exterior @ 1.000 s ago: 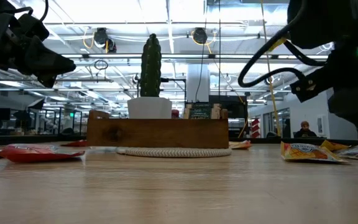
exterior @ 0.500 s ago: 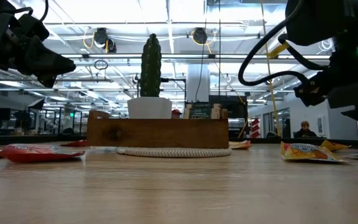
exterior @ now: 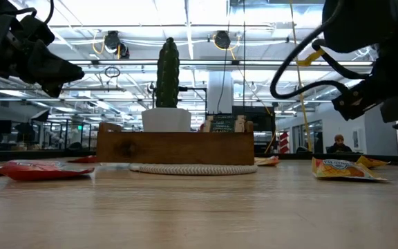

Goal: Pick & Place Tea
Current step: Put the brown tea bag into the right section of the wooden organizer

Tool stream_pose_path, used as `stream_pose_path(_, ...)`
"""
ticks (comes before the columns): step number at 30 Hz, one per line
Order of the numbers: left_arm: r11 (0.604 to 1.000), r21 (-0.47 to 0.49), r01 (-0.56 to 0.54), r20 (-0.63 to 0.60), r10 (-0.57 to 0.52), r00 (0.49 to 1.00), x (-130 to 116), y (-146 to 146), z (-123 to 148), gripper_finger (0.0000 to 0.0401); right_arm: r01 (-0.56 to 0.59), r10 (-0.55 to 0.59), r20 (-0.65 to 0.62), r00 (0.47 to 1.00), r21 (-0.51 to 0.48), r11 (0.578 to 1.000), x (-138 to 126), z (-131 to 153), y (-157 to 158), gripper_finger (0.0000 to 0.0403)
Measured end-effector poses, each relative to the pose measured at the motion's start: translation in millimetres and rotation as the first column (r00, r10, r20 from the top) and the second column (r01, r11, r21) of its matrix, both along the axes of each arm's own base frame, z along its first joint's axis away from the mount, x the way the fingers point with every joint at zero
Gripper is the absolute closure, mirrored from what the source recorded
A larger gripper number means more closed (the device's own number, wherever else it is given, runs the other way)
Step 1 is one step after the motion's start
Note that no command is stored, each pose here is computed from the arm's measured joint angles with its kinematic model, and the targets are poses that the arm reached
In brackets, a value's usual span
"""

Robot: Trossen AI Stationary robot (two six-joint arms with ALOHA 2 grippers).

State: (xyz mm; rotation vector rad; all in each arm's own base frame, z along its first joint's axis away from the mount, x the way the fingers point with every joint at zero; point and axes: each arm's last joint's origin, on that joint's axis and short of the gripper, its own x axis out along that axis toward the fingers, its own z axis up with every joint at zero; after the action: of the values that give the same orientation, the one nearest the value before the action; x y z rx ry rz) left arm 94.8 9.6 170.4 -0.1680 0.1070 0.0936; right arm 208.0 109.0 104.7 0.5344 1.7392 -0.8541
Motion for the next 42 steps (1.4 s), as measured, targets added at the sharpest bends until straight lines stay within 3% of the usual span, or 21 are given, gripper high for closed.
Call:
stream_pose_path(8,1.0,0.0,0.0,0.0,0.0,1.0,0,0,0,0.0343,-0.063,0.063,-0.009,0.998,-0.017,0.998,-2,3,-4,0.0224)
stream_pose_path(11,1.0,0.0,0.0,0.0,0.0,1.0,0,0,0,0.0343,-0.035,0.035,-0.012,0.999,-0.024,0.999,-4,12,-8,0.0176)
stream_pose_path(16,1.0,0.0,0.001,0.0,-0.001,1.0,0,0,0,0.0343,0.045,-0.041,0.103,0.994,-0.031,0.999,-12,40,-13,0.0125)
stream_pose_path(20,1.0,0.0,0.001,0.0,-0.001,1.0,0,0,0,0.0343,0.107,-0.103,0.242,0.965,-0.004,0.994,-15,54,-15,0.0113)
stream_pose_path(25,1.0,0.001,0.0,0.006,0.0,1.0,0,0,1,0.0343,0.177,-0.18,0.26,0.949,0.034,0.984,-30,30,-22,0.0117)
stream_pose_path(30,1.0,0.002,0.001,0.015,-0.001,1.0,0,0,1,0.0343,0.224,-0.228,0.173,0.958,0.044,0.974,-49,17,-29,0.0121)
stream_pose_path(36,1.0,0.002,0.001,0.015,-0.001,1.0,0,0,1,0.0343,0.25,-0.267,0.247,0.932,0.097,0.963,-51,31,-30,0.0122)
stream_pose_path(42,1.0,0.002,0.0,0.021,0.0,1.0,0,0,2,0.0343,0.289,-0.302,0.247,0.921,0.089,0.953,-64,46,-37,0.0122)
